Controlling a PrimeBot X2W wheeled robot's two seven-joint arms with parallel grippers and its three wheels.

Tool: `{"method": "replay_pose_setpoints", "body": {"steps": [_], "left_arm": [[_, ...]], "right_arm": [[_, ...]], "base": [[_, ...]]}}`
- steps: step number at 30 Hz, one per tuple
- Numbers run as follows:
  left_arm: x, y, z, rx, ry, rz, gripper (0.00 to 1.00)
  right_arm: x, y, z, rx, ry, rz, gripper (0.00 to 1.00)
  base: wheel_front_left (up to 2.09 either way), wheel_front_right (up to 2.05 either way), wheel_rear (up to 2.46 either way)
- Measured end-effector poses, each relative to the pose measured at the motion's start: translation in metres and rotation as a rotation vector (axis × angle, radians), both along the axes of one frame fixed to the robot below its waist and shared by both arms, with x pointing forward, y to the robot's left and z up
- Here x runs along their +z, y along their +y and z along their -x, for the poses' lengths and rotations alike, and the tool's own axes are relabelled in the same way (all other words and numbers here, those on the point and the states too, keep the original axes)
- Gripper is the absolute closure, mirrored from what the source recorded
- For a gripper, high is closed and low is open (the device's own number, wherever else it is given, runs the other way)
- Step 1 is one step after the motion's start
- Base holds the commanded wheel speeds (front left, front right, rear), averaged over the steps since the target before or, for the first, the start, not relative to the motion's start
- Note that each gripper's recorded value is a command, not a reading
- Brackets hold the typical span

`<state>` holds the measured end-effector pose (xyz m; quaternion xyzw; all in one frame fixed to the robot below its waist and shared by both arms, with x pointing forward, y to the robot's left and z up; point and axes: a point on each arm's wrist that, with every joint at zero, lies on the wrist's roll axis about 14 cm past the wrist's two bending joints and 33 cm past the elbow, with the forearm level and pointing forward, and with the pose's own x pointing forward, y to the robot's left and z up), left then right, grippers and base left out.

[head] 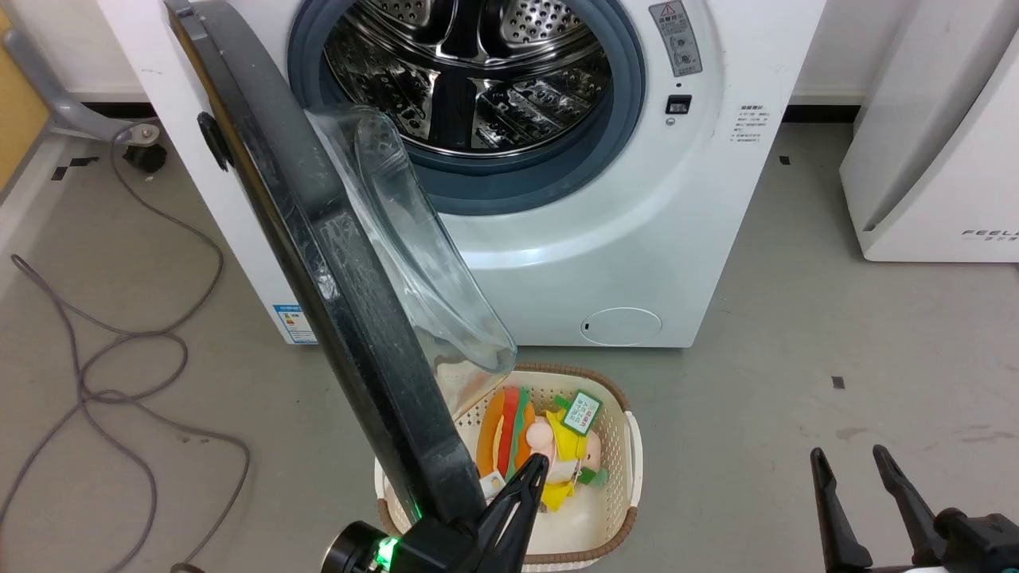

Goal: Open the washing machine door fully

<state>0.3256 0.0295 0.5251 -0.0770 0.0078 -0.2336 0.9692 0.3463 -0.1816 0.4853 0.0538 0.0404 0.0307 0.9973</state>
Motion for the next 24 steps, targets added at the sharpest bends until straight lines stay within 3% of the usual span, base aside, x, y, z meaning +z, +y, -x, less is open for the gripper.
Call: {"method": "replay_pose_setpoints", "body": {"steps": [13, 24], "left_arm": [[-0.01, 0.018, 0.001, 0.081, 0.025, -0.012, 1.0], [0.0, 0.073, 0.015, 0.295, -0.016, 0.002, 1.0]], "right_arm": [[-0.004, 0.007, -0.005, 0.024, 0.01, -0.001, 0.0], [-0.003, 0.047, -0.027, 0.151, 0.007, -0.005, 0.0]], "base": [[0.0, 0.0, 0.0], [0.0, 0.0, 0.0]]}}
